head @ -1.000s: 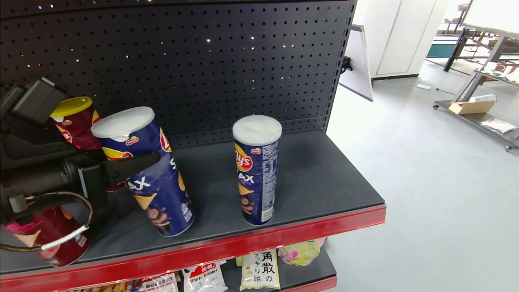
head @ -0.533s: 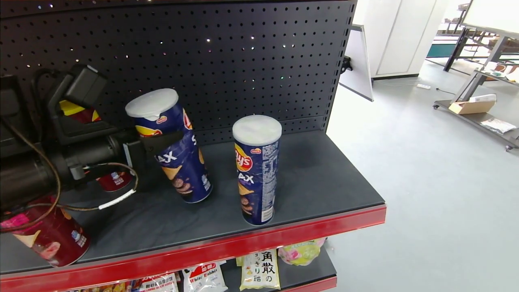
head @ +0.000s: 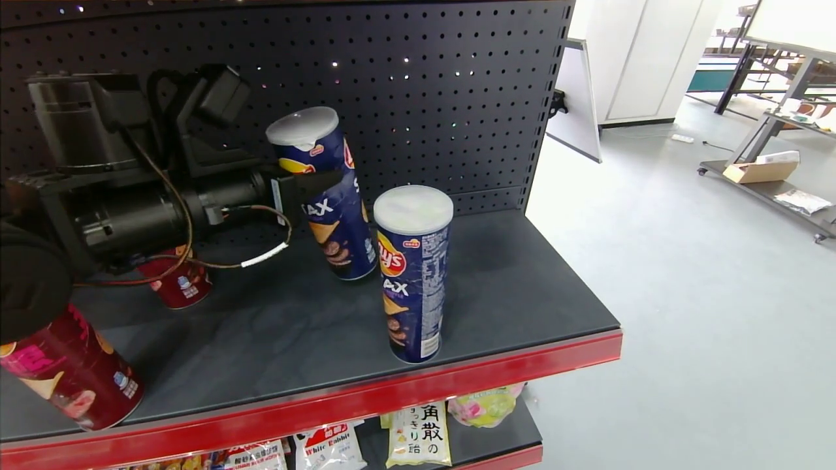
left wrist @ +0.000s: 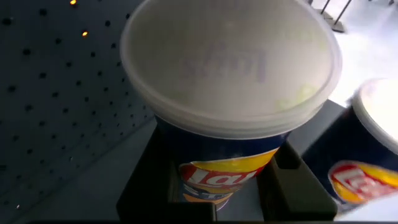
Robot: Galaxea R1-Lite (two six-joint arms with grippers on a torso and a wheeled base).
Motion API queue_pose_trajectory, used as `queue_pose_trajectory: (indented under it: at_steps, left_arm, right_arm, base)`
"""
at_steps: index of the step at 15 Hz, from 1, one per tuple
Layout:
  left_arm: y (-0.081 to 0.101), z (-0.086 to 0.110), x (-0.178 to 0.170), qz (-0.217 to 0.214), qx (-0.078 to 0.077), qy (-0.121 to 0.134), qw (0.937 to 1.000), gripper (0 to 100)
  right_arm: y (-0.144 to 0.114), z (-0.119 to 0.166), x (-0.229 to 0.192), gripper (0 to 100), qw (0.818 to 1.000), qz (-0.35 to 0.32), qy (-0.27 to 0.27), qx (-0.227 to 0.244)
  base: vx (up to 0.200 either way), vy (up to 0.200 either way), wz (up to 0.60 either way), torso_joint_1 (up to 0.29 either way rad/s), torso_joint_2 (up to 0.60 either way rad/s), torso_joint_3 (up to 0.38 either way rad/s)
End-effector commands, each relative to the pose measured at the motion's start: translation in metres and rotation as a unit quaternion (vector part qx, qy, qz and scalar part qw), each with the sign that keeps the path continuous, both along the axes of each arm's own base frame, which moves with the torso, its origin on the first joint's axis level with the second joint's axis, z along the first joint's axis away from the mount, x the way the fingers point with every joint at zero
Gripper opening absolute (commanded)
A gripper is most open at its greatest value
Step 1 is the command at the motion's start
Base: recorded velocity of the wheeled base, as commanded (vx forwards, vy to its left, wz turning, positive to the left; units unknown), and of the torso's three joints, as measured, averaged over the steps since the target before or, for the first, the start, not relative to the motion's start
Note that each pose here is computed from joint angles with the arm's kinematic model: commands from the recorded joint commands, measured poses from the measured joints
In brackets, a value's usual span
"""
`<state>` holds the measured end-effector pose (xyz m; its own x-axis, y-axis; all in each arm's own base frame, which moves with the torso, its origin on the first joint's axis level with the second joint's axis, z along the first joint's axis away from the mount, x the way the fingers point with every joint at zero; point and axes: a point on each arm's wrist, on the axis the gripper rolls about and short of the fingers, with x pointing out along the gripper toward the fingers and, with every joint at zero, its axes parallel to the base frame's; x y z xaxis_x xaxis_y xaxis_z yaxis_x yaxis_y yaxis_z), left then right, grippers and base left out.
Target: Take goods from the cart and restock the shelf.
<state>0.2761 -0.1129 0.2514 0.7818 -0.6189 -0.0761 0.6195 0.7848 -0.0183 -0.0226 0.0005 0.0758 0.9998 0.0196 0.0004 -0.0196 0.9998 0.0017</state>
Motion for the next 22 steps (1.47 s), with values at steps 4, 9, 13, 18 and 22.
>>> queue_pose_trajectory:
  at_steps: [4, 9, 13, 18, 22]
  left_arm:
    - [-0.03, -0.005, 0.029, -0.026, 0.004, 0.0, 0.9997, 0]
    - [-0.055, -0.012, 0.043, -0.047, 0.009, 0.008, 0.9988, 0]
    - [-0.056, -0.025, 0.049, -0.046, 0.032, 0.032, 0.9979, 0]
    - [-0.058, -0.023, 0.053, -0.048, 0.037, 0.04, 0.9974, 0]
    - [-0.059, -0.026, 0.055, -0.048, 0.039, 0.043, 0.9972, 0]
  right_arm:
    - [0.0, 0.0, 0.0, 100, 1.0, 0.0, -0.001, 0.001]
    - [0.0, 0.0, 0.0, 100, 1.0, 0.0, -0.001, 0.0]
    - [0.0, 0.0, 0.0, 100, 1.0, 0.0, -0.001, 0.0]
    - [0.0, 0.0, 0.0, 100, 1.0, 0.0, -0.001, 0.0]
    - [0.0, 0.0, 0.0, 100, 1.0, 0.0, -0.001, 0.0]
  base:
    - [0.0, 0.0, 0.0, 0.0, 0.0, 0.0]
    - [0.0, 0.0, 0.0, 0.0, 0.0, 0.0]
    - [0.0, 0.0, 0.0, 0.0, 0.0, 0.0]
    - [0.0, 0.0, 0.0, 0.0, 0.0, 0.0]
    - [0.0, 0.0, 0.0, 0.0, 0.0, 0.0]
